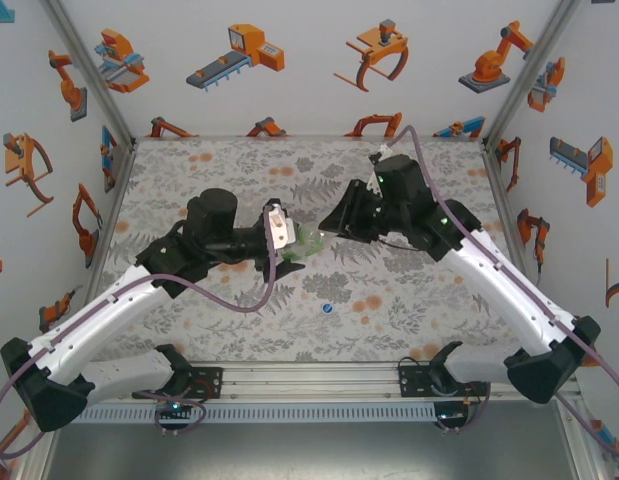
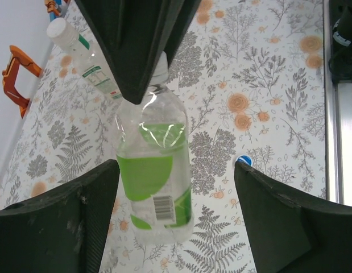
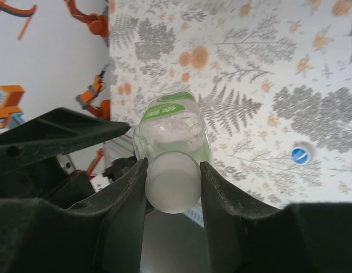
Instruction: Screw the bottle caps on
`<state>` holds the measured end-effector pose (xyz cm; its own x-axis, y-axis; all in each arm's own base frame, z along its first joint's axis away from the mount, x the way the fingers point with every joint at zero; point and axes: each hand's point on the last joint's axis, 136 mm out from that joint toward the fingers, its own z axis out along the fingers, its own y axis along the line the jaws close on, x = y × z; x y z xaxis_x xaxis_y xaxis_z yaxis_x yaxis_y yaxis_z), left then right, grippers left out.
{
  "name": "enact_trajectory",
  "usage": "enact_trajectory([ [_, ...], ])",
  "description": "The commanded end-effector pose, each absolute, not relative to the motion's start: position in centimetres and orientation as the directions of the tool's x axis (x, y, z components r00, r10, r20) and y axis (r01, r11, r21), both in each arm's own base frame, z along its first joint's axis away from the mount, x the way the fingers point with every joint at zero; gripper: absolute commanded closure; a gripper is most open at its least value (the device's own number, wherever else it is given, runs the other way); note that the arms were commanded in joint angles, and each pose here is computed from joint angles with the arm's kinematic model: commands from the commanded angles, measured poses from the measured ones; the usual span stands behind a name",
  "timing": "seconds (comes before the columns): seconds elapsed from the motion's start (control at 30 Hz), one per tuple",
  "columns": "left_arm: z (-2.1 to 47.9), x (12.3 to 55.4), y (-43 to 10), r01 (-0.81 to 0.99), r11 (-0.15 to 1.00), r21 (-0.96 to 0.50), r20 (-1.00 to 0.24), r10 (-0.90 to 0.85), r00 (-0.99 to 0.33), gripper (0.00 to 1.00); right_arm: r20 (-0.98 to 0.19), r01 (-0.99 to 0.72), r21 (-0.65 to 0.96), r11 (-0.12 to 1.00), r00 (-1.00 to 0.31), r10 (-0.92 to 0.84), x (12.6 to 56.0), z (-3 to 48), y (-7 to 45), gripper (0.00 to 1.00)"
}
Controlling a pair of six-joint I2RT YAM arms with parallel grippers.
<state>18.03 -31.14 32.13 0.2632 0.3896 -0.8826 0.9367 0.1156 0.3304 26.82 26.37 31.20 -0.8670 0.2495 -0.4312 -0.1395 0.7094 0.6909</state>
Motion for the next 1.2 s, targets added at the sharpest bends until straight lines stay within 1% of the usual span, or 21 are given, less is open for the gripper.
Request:
enact_trajectory([
  [0.0,33.1,19.1,-31.3,0.924,0.169,0.344,-0.886,0.385,0.260,0.24,-0.514,-0.199,0.565,0.801,-0.844,0.153,28.2,30.8,25.3,0.77],
  [0.07,33.3,19.8,-31.3,0.920,0.209,0.332,-0.891,0.389,0.233,0.24,-0.535,-0.215,0.492,0.843,-0.839,0.099,29.3,30.4,25.0,0.78],
  [0.17,33.8,21.3,-30.9,0.901,0.310,0.304,-0.907,0.382,0.175,0.24,-0.551,-0.224,0.402,0.888,-0.833,0.039,31.2,29.6,24.6,0.80],
  [0.3,34.2,23.4,-30.3,0.859,0.436,0.270,-0.923,0.371,0.102,0.24,-0.573,-0.247,0.235,0.940,-0.817,-0.072,34.4,28.4,24.1,0.80],
  [0.4,34.6,24.5,-29.7,0.822,0.518,0.237,-0.937,0.345,0.053,0.24,-0.561,-0.266,0.148,0.953,-0.816,-0.141,36.5,27.3,24.0,0.81],
  [0.5,34.7,25.4,-29.2,0.789,0.582,0.195,-0.952,0.306,0.009,0.24,-0.550,-0.279,0.096,0.956,-0.815,-0.183,38.5,26.4,24.1,0.82],
  [0.6,34.9,26.3,-28.5,0.749,0.653,0.110,-0.969,0.237,-0.064,0.22,-0.546,-0.291,0.052,0.955,-0.809,-0.217,40.5,25.3,24.2,0.83],
  [0.7,34.7,27.5,-27.3,0.680,0.732,-0.037,-0.971,0.134,-0.197,0.19,-0.542,-0.275,0.020,0.961,-0.811,-0.221,42.4,24.2,24.0,0.85],
  [0.77,34.5,27.9,-26.9,0.657,0.746,-0.111,-0.961,0.088,-0.262,0.19,-0.545,-0.268,-0.003,0.963,-0.807,-0.226,43.6,23.6,23.9,0.85],
  [0.87,34.3,27.9,-26.6,0.644,0.747,-0.167,-0.951,0.050,-0.304,0.18,-0.557,-0.271,-0.022,0.962,-0.796,-0.237,45.0,22.8,24.2,0.85],
  [1.0,34.4,27.3,-26.6,0.667,0.719,-0.194,-0.952,0.027,-0.306,0.18,-0.561,-0.265,-0.021,0.964,-0.795,-0.231,46.5,21.5,24.7,0.85],
  [1.17,34.2,27.3,-25.8,0.640,0.737,-0.217,-0.947,0.000,-0.322,0.18,-0.556,-0.256,-0.027,0.966,-0.799,-0.227,47.6,20.3,25.0,0.85],
])
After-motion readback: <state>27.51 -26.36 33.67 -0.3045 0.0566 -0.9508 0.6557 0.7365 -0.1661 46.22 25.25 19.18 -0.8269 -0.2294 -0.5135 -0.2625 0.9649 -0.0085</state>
